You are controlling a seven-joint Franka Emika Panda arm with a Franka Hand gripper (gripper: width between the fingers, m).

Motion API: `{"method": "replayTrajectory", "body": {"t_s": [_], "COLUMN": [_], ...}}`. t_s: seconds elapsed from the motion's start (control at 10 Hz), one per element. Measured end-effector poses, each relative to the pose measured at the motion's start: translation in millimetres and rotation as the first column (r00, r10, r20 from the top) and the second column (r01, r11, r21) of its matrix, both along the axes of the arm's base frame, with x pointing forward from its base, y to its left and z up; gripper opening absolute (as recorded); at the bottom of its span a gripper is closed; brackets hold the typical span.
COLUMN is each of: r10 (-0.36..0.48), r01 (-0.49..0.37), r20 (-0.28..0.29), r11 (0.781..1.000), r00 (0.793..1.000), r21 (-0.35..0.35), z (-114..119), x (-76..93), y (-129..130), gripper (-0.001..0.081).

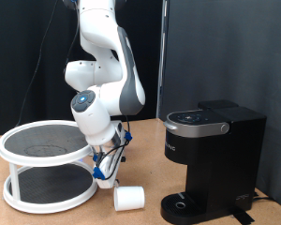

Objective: Make a cup of coffee with the keurig machine

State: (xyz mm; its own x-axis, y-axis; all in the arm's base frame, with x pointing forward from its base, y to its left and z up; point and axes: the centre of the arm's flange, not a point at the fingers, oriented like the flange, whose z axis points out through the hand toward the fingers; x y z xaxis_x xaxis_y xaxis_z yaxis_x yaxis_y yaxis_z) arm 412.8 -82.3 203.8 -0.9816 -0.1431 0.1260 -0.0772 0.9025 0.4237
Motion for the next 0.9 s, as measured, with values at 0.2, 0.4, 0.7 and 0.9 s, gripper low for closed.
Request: {"method": "replayTrajectory", "body": {"t_s": [0.2,0.4,0.7,0.9], "r10": [-0.033,-0.057,-0.073,-0.064], "r01": [0.032,0.056,0.071,0.063], "r20": [-0.008,-0.016,-0.017,-0.015], "r11": [0.999,0.996,0.994,0.995], "r00": [0.999,0.998,0.997,0.998], "r21": [-0.029,-0.064,-0.080,-0.076], "z": [0,-4,-19,-28], "x": [0.9,2.1,3.0,5.6], "y": [-3,-5,-7,-5], "gripper": [0.0734,0.0734,0.0734,0.0734]}}
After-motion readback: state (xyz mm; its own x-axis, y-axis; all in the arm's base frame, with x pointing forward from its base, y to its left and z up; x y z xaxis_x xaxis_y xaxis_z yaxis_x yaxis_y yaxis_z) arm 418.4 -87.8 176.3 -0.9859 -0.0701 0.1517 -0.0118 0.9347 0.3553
